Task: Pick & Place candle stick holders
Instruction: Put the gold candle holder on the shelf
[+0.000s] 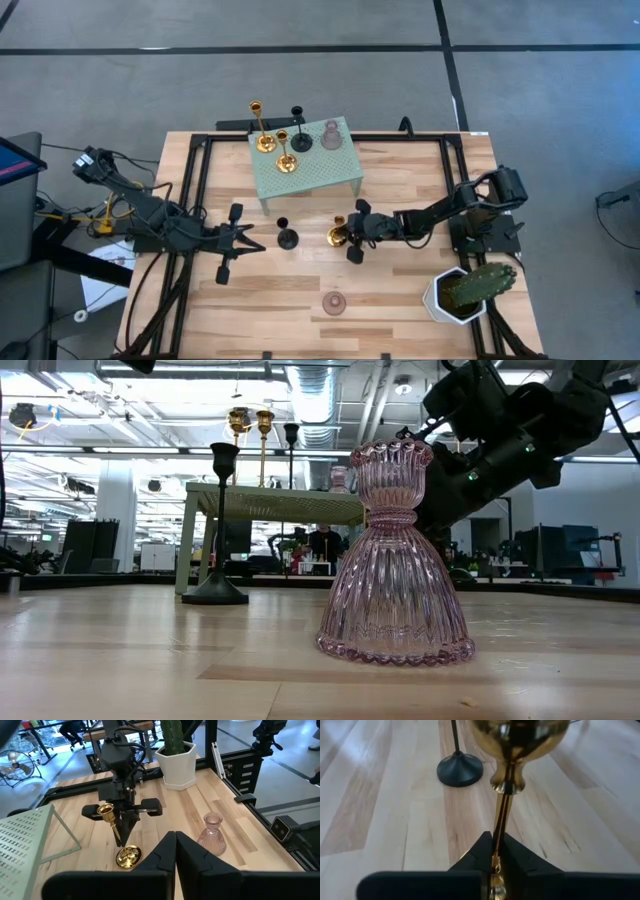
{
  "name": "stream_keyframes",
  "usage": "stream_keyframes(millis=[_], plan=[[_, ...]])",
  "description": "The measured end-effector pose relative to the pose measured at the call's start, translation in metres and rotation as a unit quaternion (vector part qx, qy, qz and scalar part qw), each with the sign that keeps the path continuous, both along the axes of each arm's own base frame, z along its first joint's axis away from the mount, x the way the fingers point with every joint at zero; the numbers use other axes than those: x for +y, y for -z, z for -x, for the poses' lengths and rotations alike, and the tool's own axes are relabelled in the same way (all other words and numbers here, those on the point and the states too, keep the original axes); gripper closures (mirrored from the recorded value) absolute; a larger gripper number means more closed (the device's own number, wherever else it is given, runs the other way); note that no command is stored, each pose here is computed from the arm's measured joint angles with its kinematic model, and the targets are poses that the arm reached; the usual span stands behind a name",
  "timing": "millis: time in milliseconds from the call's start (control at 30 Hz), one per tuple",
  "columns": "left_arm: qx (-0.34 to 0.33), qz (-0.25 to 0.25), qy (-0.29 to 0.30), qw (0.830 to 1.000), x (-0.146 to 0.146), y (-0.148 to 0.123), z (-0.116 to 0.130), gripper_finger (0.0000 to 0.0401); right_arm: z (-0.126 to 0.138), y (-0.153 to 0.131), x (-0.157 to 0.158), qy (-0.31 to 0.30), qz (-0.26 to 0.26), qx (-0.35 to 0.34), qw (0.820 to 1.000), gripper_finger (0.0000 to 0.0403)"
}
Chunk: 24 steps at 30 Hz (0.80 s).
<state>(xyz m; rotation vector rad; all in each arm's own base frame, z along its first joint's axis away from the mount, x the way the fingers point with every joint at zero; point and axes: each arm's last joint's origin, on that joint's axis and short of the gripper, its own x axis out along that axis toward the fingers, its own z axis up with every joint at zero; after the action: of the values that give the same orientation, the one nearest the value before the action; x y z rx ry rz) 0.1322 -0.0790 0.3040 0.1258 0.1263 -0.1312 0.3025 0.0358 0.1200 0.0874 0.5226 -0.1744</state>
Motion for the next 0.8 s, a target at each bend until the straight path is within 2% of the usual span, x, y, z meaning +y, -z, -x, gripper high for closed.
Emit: stream_keyframes(millis=[200, 433, 600, 800], plan=[[0.003, -0.002, -0.001, 1.0, -0.001, 0.001, -0.002, 0.0393, 0.0, -0.01, 0.003, -0.009, -0.002, 0.006, 1.0, 0.0395], [-0.001, -0.028, -0.033, 0.999, -0.003, 0.005, -0.018, 0.0385, -0.01, -0.057, 0.005, -0.035, 0.0, 0.008, 0.999, 0.0398], [-0.025, -0.041, -0.067, 0.997, 0.001, 0.004, -0.037, 0.0343, -0.022, -0.096, 0.01, -0.061, 0.025, 0.0, 0.998, 0.04], [-0.049, -0.03, -0.102, 0.993, 0.01, 0.002, -0.051, 0.0276, -0.035, -0.136, 0.015, -0.094, 0.056, -0.013, 0.994, 0.0401]])
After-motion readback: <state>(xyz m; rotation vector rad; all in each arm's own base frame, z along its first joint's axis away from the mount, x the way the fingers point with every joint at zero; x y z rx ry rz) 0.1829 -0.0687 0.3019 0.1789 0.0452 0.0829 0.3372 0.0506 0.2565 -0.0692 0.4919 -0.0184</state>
